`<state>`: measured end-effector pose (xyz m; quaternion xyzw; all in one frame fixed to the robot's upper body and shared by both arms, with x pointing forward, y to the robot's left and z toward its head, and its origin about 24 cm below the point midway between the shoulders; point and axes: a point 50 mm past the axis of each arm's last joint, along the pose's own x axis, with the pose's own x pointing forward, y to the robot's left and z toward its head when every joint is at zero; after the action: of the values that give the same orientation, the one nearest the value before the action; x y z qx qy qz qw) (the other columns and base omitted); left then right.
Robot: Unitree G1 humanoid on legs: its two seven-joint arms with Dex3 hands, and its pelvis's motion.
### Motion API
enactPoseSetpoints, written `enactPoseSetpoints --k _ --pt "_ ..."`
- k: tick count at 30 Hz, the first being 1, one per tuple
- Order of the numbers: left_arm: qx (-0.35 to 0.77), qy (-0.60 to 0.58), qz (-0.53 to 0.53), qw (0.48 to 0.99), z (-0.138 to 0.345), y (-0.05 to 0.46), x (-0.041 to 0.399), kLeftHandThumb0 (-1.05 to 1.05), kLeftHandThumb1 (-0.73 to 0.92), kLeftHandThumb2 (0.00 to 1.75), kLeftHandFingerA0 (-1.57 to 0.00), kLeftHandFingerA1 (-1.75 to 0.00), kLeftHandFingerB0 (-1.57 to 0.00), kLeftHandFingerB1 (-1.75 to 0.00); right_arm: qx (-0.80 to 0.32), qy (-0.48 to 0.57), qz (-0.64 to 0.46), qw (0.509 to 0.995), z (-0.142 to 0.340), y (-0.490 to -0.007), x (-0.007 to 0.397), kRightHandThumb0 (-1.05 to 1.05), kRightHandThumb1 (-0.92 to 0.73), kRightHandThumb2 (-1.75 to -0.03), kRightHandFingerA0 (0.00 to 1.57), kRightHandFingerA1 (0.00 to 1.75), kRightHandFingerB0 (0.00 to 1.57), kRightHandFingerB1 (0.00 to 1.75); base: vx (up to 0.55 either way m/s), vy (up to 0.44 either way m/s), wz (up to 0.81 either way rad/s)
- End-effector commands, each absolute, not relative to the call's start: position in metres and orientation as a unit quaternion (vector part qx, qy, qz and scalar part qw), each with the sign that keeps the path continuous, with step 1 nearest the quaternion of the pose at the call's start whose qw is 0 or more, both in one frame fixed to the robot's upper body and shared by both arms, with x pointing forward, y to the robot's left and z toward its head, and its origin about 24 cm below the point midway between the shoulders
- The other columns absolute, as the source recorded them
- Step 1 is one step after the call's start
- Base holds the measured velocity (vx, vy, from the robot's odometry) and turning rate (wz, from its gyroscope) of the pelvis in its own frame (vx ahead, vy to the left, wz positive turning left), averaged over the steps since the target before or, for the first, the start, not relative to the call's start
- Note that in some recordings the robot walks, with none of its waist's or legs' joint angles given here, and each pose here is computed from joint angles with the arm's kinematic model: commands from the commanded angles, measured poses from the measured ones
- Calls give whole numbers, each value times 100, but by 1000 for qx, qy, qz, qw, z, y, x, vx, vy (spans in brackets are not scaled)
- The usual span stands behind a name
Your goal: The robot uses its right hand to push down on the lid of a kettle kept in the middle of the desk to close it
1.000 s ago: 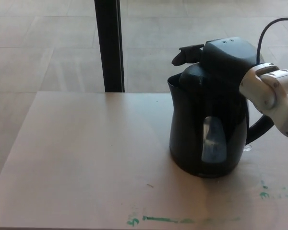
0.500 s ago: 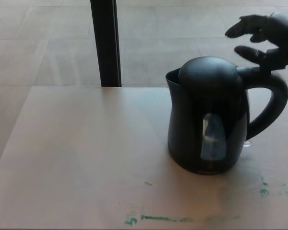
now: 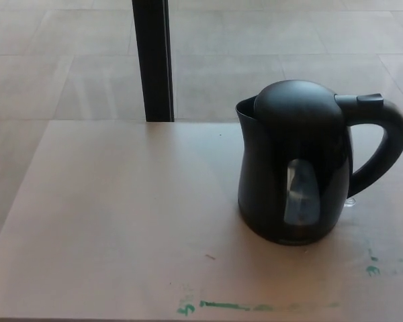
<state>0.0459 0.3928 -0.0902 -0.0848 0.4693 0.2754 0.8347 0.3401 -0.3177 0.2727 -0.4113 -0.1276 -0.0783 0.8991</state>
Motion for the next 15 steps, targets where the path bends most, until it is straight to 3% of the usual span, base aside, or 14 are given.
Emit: enactPoseSetpoints --k 1,2,4,5,6,7,8,9,12,13,14,15 --pt "-76 476 287 828 -88 398 36 -86 92 69 -47 -45 -41 -40 -256 -38 -257 931 237 -445 246 -72 -86 -66 57 61 51 50 0 0 0" --pt "-76 475 290 827 -87 399 36 -94 77 85 -47 -51 -40 -45 -244 -28 -268 932 229 -454 234 -70 -85 -65 59 61 51 49 0 0 0" --pt "-76 474 290 828 -87 399 36 -94 77 85 -47 -51 -40 -45 -244 -29 -267 932 229 -453 234 -70 -85 -65 59 61 51 49 0 0 0" --pt "-81 471 292 829 -87 398 37 -87 92 69 -48 -47 -40 -40 -239 -10 -290 927 215 -467 219 -77 -81 -64 70 59 63 46 0 0 0" --pt "-81 470 291 829 -87 398 37 -87 92 69 -47 -46 -41 -41 -232 5 -306 923 202 -478 204 -79 -80 -65 72 61 63 48 0 0 0" --pt "-82 469 293 829 -87 398 37 -84 73 110 -42 -57 -35 -52 -223 11 -319 921 191 -483 192 -80 -81 -64 74 63 65 51 0 0 0" --pt "-84 470 294 828 -87 398 37 -85 73 109 -43 -57 -37 -52 -210 23 -334 919 173 -488 177 -83 -80 -64 75 67 65 55 0 0 0" --pt "-88 469 294 828 -88 397 38 -86 92 70 -49 -47 -40 -40 -208 36 -350 913 159 -492 164 -85 -81 -65 79 68 65 56 0 0 0" --pt "-81 468 282 833 -87 397 40 -89 92 72 -47 -46 -37 -40 -199 71 -372 904 129 -494 142 -86 -82 -65 76 65 68 54 0 0 0" --pt "-81 469 283 833 -88 397 41 -84 74 110 -43 -57 -37 -52 -192 74 -376 903 124 -495 138 -85 -81 -64 76 66 69 55 0 0 0" --pt "-86 469 289 830 -88 396 41 -86 92 69 -49 -46 -42 -40 -175 83 -387 902 110 -495 128 -85 -80 -64 77 67 69 57 0 0 0" --pt "-93 468 293 829 -89 396 42 -86 92 69 -49 -46 -42 -40 -164 88 -392 901 104 -495 123 -85 -80 -64 77 67 69 57 0 0 0"
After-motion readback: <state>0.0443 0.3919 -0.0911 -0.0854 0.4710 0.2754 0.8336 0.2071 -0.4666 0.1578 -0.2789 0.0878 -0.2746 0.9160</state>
